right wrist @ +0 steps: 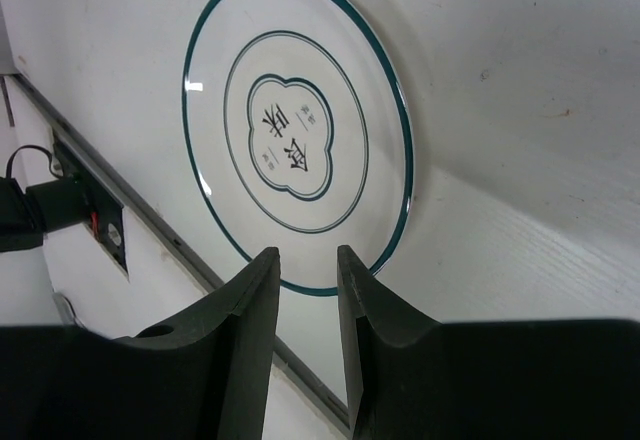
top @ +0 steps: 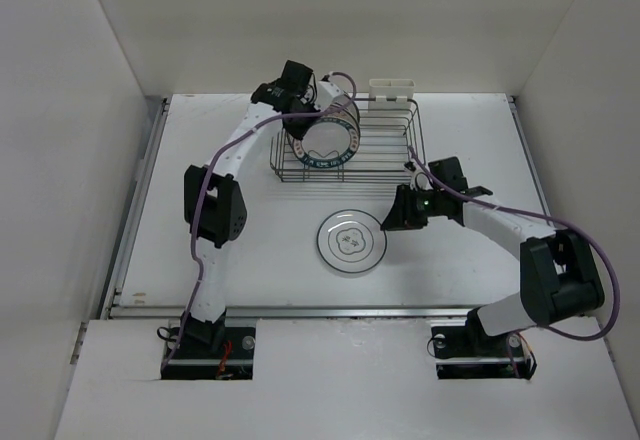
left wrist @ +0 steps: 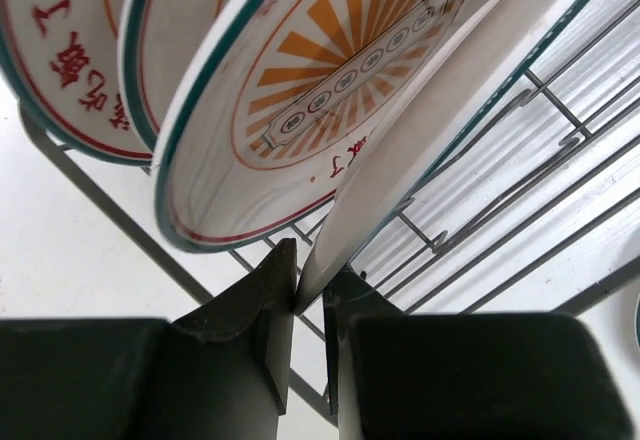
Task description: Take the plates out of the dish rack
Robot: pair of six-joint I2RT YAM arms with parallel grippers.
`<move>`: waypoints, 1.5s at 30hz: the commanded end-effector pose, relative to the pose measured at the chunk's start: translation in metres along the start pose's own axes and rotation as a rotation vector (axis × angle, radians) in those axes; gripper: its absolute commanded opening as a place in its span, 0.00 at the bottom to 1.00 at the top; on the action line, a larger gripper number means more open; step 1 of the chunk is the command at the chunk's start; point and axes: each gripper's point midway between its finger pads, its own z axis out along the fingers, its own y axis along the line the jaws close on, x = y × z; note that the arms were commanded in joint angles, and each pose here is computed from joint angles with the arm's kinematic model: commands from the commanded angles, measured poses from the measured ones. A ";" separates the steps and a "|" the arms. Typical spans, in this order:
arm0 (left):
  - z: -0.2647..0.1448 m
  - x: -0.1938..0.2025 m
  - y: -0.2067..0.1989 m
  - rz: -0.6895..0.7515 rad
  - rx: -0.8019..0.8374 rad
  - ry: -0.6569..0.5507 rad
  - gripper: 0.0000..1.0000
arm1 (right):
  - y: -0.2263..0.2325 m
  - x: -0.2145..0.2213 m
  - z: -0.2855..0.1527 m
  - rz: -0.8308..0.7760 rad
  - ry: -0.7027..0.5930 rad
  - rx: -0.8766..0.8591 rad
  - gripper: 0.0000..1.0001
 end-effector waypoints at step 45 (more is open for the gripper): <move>-0.070 0.056 -0.224 -0.094 0.595 0.233 0.00 | 0.049 -0.029 -0.196 0.134 -0.734 0.302 0.35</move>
